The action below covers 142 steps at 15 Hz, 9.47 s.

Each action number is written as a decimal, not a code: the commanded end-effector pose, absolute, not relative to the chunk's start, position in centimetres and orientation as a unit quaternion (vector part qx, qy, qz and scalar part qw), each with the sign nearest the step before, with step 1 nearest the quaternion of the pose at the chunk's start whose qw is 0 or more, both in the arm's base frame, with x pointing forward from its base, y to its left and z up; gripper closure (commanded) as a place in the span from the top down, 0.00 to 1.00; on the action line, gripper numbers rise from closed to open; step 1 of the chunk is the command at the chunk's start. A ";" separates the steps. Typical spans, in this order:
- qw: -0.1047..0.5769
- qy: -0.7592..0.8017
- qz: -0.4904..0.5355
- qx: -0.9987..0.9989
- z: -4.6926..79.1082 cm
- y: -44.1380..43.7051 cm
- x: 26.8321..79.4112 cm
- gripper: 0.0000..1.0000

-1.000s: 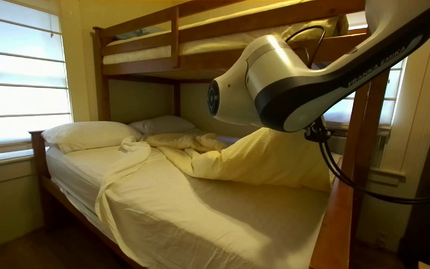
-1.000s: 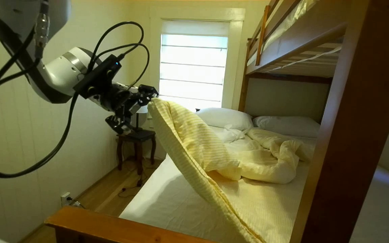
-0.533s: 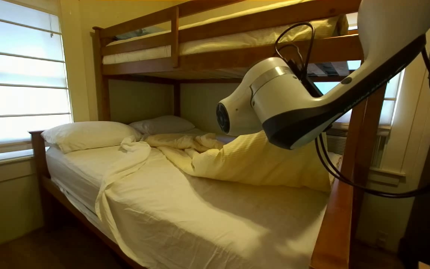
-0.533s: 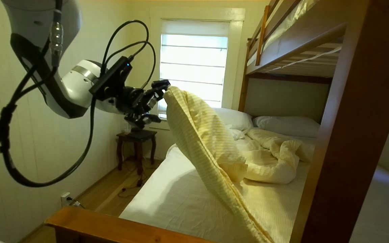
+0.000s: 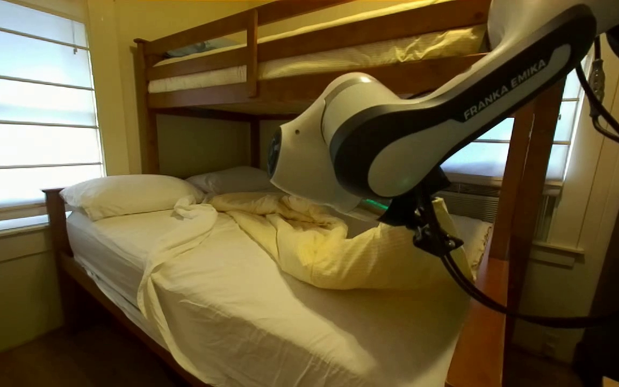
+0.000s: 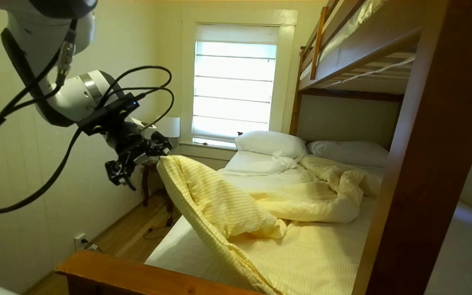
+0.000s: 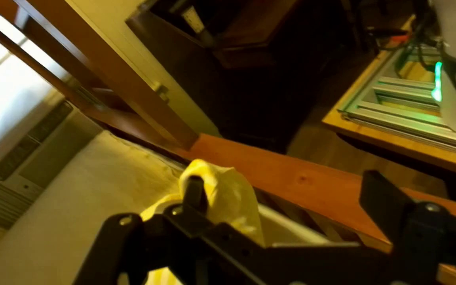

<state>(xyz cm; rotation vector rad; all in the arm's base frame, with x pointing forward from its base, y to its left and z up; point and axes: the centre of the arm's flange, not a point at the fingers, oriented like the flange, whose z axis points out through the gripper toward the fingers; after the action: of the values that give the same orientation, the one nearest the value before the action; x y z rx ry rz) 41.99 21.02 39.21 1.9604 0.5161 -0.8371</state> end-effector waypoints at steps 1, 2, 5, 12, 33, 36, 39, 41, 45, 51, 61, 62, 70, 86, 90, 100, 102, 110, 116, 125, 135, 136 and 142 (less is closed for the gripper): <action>0.369 0.226 -0.324 0.842 37.0 25.3 43.8 1.00; 0.343 0.233 -0.318 0.852 36.3 25.9 44.0 1.00; 0.269 0.247 -0.298 0.882 35.0 27.1 44.5 1.00; 0.141 0.206 -0.190 0.949 38.7 25.0 47.3 1.00; 0.067 -0.076 -0.024 0.995 40.0 1.7 64.2 1.00; 0.033 -0.143 0.006 0.989 40.2 -5.4 68.9 1.00; -0.030 -0.194 0.024 0.980 41.9 -11.4 71.9 1.00; -0.004 -0.186 0.027 0.982 40.9 -10.5 68.1 1.00; -0.017 -0.192 0.032 0.981 41.2 -11.5 69.2 1.00; -0.028 -0.276 0.148 0.949 38.9 -18.3 76.1 1.00; -0.060 -0.369 0.170 0.912 32.8 -23.8 77.0 1.00; -0.061 -0.371 0.172 0.910 32.5 -23.9 77.2 1.00; -0.082 -0.418 0.203 0.882 28.0 -25.9 80.3 1.00; -0.127 -0.471 0.258 0.834 22.7 -26.5 81.9 0.00; -0.118 -0.427 0.273 0.854 27.6 -24.1 82.3 0.02; -0.114 -0.150 0.308 0.932 37.6 1.1 82.2 0.02; -0.117 -0.096 0.312 0.938 37.8 4.9 81.8 0.02; -0.115 -0.094 0.317 0.937 37.5 4.7 84.8 0.02; -0.109 0.071 0.318 0.939 41.5 16.7 86.3 0.02; -0.125 0.231 0.327 0.908 40.5 28.8 83.7 0.02; -0.124 0.382 0.311 0.862 39.7 35.7 82.0 0.58; -0.140 0.402 0.304 0.852 40.5 37.9 81.3 0.65; -0.188 0.491 0.196 0.828 45.2 42.7 78.4 1.00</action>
<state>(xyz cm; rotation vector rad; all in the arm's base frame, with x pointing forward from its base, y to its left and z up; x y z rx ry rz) 72.63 41.25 41.87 2.9574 1.6522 0.8944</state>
